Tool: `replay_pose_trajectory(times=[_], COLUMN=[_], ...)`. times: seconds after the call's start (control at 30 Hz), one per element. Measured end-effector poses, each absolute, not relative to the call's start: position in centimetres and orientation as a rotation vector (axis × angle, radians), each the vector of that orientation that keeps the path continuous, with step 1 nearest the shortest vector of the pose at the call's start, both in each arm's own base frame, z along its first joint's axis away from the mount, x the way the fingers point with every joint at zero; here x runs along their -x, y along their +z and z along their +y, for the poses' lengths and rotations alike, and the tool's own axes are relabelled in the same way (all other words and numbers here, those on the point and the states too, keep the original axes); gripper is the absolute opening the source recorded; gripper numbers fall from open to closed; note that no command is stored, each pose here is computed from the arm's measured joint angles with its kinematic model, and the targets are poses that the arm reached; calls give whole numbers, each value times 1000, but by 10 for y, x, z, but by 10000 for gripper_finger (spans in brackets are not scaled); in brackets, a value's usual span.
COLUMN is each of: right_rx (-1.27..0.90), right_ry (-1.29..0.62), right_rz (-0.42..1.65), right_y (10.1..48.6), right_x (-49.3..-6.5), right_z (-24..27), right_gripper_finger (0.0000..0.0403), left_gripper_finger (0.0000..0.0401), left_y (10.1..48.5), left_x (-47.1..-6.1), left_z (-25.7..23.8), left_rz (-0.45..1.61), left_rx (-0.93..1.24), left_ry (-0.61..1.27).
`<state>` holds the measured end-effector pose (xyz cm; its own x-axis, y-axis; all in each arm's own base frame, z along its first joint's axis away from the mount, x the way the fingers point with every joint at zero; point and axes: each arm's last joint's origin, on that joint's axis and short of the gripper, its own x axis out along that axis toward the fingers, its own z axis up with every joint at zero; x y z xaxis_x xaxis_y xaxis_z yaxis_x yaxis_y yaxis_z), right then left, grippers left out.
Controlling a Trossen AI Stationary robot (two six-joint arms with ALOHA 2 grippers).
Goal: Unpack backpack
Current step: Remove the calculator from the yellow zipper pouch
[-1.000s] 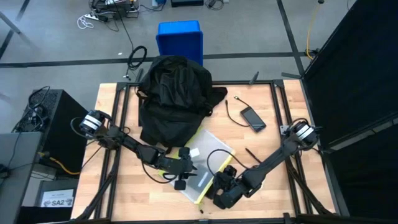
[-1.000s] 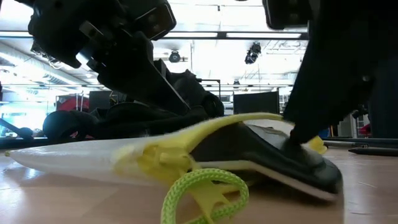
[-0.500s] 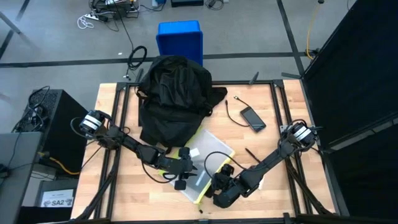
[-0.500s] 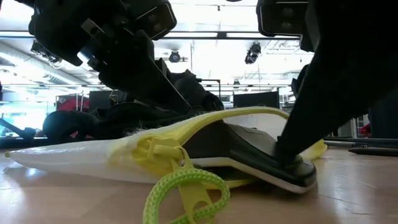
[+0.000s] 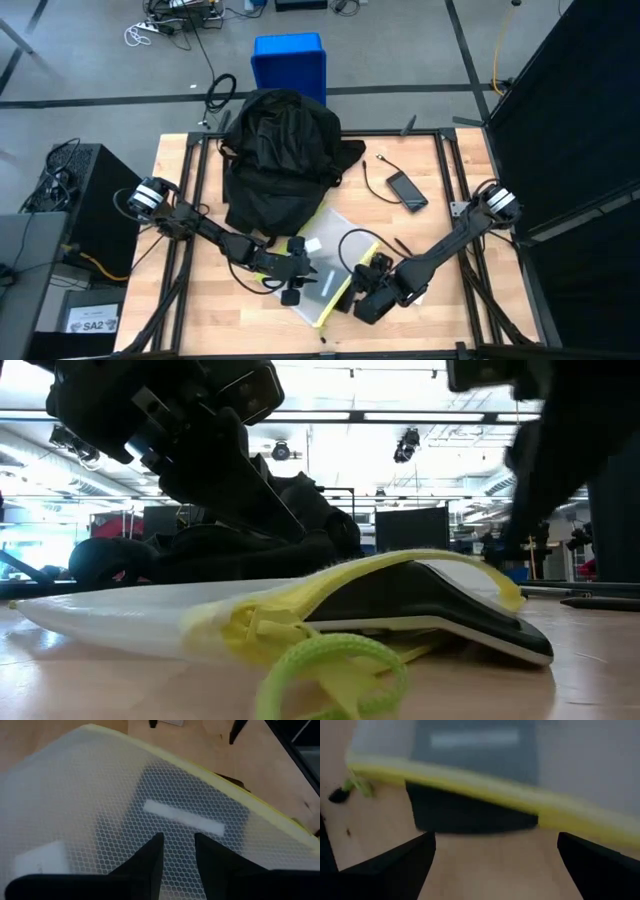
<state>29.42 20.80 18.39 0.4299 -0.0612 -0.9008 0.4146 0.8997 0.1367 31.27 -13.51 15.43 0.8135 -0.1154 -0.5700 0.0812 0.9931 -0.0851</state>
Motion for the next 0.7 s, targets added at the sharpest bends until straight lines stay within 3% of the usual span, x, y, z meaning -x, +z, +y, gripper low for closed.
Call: replay_pose_trajectory(times=[0.43,0.7], right_rx=[-722,-844], right_ry=[-201,-233], right_rz=[920,852], right_y=[145,123], right_x=[-287,-278], right_z=[218,203], right_gripper_finger=[375,380], left_gripper_finger=[87,87], left_y=[151,124], left_x=[-314,-318], left_z=[-136,-136], left_rz=[616,696], left_rx=[69,106], left_ry=[-102,-119])
